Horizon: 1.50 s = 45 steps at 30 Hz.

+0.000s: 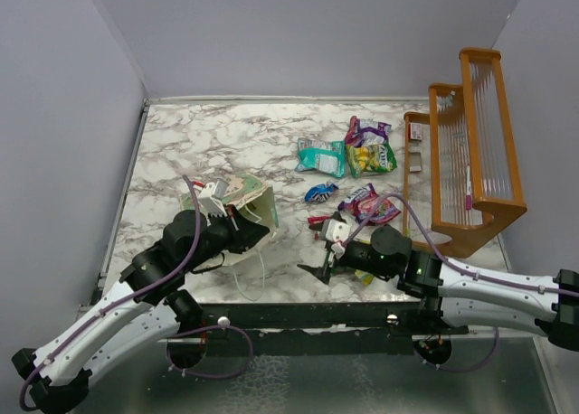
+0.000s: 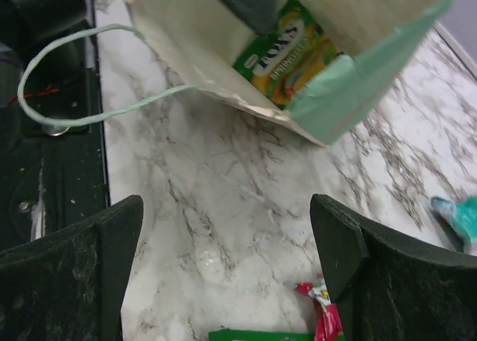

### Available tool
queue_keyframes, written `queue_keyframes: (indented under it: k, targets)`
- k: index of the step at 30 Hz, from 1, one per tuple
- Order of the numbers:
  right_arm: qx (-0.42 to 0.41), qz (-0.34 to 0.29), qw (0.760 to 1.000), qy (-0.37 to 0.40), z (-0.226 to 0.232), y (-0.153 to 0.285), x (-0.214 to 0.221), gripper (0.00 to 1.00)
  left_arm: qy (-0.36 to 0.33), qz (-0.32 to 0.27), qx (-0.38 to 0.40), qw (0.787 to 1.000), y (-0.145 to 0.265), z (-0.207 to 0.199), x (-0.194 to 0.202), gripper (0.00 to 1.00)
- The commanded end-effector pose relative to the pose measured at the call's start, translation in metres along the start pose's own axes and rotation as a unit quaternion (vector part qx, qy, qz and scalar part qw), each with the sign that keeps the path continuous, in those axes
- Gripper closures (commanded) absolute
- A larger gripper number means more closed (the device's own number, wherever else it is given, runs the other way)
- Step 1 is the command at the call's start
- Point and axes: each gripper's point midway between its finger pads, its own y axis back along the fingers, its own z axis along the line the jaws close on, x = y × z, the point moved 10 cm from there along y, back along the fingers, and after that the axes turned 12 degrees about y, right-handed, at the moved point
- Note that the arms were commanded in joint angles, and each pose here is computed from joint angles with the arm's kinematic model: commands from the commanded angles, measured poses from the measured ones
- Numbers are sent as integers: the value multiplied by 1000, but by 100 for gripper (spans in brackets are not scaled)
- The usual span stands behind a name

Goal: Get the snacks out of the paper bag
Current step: Adjust the paper bag at the center of the board, then take out the snack from the paper bag.

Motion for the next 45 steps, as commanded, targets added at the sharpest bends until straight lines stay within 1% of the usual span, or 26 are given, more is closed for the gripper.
queue_keyframes:
  k: [1,5,8,11,13,16,19,21,24,27,30,33,37,40,45]
  targets:
    - [-57,-72,994,60,9,-21,-25,6,-9,-23,7,1000,4,-4,-6,100]
    - [-63,-84,991,78,7,-34,-41,6,-21,-41,17,999,12,-16,-16,100]
    - [-57,-81,992,80,1,-43,-53,9,-38,-54,15,998,20,-28,-26,100]
    - [-62,-75,991,88,-4,-54,-63,20,-53,-60,13,997,25,-39,-35,100]
    - [-79,-77,989,95,-3,-61,-68,29,-57,-60,18,996,27,-45,-38,100]
    - [-81,-82,988,100,-3,-71,-73,39,-59,-60,32,996,29,-54,-42,100]
    - [-65,-75,987,123,-4,-83,-68,51,-60,-65,45,995,32,-60,-45,100]
    - [-57,-58,986,147,-4,-94,-58,56,-58,-68,50,995,33,-60,-45,100]
    - [-60,-27,980,190,5,-111,-40,57,-52,-67,56,995,30,-59,-44,100]
    - [-46,-11,973,226,8,-127,-29,56,-50,-59,61,995,28,-59,-42,100]
    - [-6,17,966,258,1,-148,-24,56,-47,-52,61,996,27,-59,-40,100]
    - [18,32,947,319,-3,-168,-14,57,-47,-55,72,995,31,-62,-41,100]
    - [10,53,933,356,-15,-192,-5,59,-50,-59,77,994,35,-63,-42,100]
    - [1,58,920,387,-20,-201,4,59,-56,-63,81,993,39,-65,-43,100]
    - [-23,69,913,400,-29,-217,17,55,-64,-67,91,992,42,-67,-45,100]
